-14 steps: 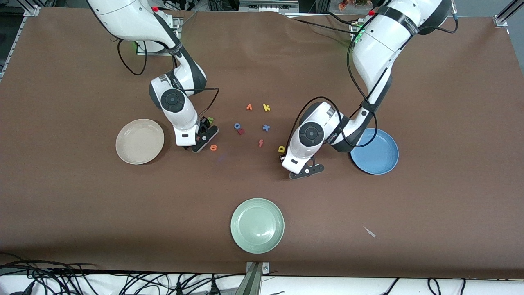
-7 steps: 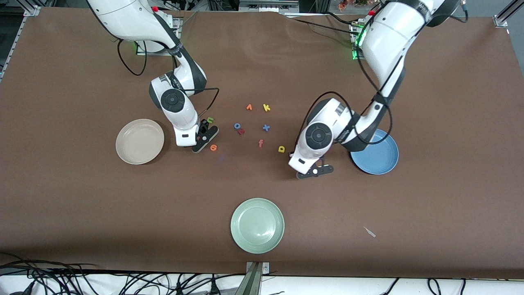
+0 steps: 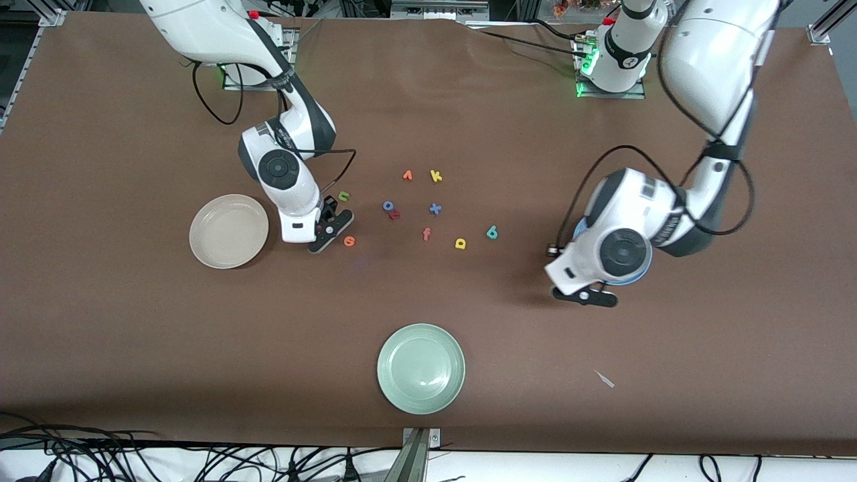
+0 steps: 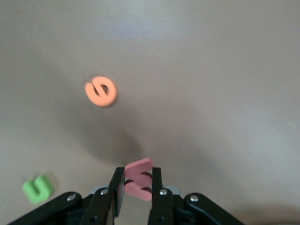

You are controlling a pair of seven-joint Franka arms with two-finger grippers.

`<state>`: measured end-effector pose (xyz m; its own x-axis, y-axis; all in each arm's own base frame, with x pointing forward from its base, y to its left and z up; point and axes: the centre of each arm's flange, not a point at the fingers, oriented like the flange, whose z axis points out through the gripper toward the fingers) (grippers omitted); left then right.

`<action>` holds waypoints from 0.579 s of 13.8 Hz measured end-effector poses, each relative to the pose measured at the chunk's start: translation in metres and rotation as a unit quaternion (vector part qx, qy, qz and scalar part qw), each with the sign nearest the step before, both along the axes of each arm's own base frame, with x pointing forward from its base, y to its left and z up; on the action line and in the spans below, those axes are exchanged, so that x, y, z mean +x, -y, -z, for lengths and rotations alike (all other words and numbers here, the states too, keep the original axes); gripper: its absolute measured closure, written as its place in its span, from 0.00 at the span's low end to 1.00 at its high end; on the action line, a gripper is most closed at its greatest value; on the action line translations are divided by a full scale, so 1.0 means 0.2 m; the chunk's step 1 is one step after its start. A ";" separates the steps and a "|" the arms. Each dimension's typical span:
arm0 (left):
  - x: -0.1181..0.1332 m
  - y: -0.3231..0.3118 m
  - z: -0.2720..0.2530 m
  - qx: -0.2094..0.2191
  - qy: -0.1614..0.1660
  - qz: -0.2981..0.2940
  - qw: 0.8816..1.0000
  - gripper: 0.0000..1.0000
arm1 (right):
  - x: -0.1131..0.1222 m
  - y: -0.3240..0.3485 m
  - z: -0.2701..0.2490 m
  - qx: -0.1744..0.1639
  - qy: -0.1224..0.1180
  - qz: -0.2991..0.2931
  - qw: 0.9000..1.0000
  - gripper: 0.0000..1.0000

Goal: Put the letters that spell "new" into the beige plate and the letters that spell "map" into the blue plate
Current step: 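Drop the M on the white plate while the left gripper drops E on blue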

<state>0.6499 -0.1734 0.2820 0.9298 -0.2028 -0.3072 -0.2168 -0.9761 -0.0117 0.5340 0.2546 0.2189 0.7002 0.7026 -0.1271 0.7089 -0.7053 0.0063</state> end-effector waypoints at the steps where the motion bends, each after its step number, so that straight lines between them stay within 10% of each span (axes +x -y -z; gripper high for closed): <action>1: 0.01 -0.13 0.01 -0.007 -0.008 0.011 1.000 0.73 | 0.05 0.05 -0.10 -0.013 -0.016 0.016 1.000 0.73; 8: -0.19 -0.40 0.47 -0.018 0.021 0.034 0.999 0.69 | 0.24 0.63 -0.25 -0.074 -0.070 0.122 0.987 0.73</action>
